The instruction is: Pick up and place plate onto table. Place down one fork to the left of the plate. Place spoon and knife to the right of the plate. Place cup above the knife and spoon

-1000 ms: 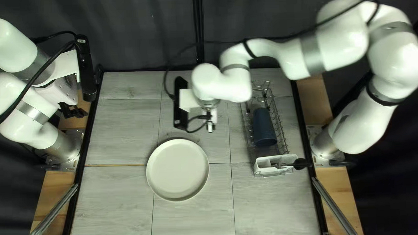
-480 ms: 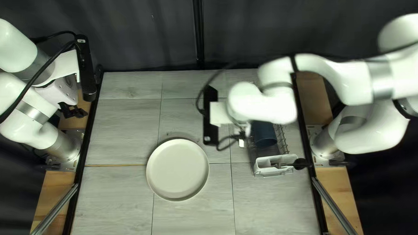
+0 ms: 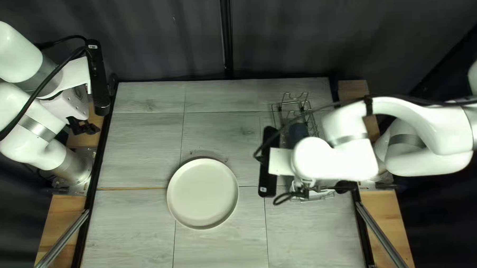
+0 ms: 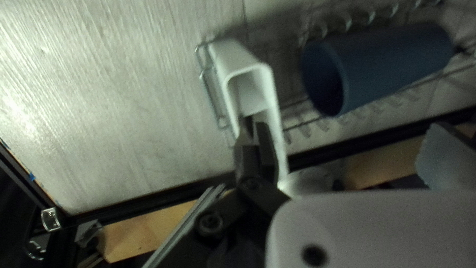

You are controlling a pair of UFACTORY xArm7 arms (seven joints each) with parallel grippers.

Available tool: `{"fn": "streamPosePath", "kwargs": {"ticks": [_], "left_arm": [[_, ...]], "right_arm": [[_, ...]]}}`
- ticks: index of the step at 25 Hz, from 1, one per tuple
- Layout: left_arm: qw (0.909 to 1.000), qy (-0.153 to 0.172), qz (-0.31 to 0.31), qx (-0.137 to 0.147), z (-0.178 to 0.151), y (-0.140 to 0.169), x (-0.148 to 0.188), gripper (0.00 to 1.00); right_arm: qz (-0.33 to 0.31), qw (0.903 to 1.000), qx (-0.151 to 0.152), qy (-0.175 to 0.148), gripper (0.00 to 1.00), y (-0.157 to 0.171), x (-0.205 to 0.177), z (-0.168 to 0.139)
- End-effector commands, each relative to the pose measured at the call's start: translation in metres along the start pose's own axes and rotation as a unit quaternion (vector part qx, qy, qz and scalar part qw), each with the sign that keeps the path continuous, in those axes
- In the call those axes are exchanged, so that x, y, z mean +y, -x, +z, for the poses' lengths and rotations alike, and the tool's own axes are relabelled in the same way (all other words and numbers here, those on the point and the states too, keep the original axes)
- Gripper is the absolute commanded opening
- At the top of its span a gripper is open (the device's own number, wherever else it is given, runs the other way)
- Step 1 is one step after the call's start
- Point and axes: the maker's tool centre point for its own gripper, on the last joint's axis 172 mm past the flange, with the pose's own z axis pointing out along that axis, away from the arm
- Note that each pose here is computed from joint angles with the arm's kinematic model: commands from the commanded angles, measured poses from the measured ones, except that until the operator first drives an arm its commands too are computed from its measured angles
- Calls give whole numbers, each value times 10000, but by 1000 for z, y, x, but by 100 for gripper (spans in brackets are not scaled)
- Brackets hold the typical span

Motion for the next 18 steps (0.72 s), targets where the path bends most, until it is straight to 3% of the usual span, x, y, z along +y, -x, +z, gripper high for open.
{"fn": "streamPosePath", "kwargs": {"ticks": [1, 4, 7, 18], "left_arm": [[10000, 0, 0, 0, 0, 0, 0, 100], [10000, 0, 0, 0, 0, 0, 0, 100], [10000, 0, 0, 0, 0, 0, 0, 100], [10000, 0, 0, 0, 0, 0, 0, 100]], "right_arm": [[15, 10000, -19, -8, 100, 2, 0, -1], [15, 10000, -19, -8, 100, 2, 0, -1], [-255, 9995, 88, 187, 100, -6, 1, 0], [-726, 9966, 386, 77, 100, 32, -33, 14]]}}
